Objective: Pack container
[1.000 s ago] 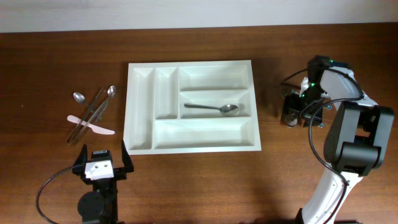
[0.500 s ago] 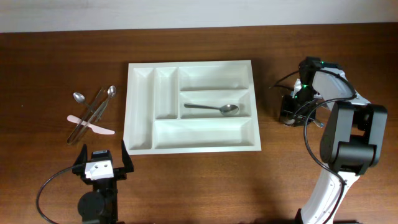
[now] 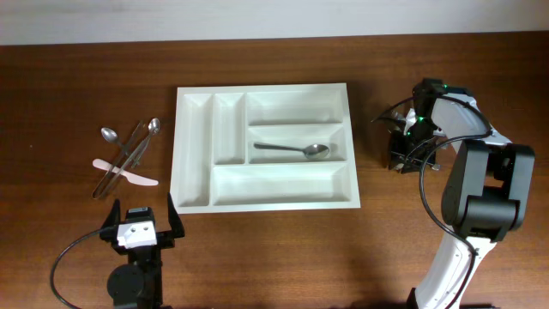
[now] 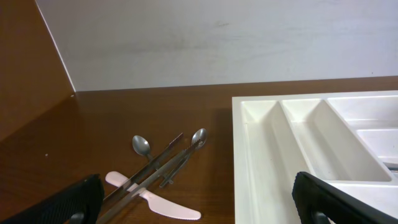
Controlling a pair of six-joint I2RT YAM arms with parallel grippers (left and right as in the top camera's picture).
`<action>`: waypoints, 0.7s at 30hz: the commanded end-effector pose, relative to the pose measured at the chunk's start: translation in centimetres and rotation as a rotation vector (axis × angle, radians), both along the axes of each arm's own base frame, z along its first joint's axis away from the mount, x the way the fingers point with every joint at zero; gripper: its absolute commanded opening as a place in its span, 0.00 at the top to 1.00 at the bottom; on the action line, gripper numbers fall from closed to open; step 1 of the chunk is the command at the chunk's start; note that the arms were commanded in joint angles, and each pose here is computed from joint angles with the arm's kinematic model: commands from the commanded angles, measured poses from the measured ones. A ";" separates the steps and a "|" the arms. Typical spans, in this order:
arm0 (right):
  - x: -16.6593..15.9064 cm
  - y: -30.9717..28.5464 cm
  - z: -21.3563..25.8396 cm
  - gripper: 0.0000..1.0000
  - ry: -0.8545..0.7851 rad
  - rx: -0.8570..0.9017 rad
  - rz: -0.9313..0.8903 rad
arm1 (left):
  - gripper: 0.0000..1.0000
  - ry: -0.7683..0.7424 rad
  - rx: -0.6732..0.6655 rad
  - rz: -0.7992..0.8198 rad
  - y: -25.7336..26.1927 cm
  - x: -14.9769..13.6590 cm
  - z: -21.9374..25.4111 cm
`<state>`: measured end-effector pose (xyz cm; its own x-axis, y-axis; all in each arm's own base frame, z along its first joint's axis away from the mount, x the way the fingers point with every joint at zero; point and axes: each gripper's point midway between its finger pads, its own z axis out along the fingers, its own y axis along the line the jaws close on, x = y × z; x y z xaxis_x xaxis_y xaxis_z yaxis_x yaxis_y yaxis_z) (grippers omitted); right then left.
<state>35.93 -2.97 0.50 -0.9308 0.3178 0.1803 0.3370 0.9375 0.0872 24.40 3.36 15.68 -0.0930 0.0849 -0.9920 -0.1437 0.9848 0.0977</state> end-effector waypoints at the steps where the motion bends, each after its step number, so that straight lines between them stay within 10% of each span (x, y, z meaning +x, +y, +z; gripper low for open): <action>1: -0.2 0.1 -0.4 0.71 0.011 -0.002 -0.001 | 0.01 -0.001 0.009 -0.007 -0.1 0.0 0.0; 21: 4.5 -2.8 -0.8 0.47 -0.185 -0.156 0.089 | 0.01 -0.001 0.009 -0.007 -0.1 0.0 0.0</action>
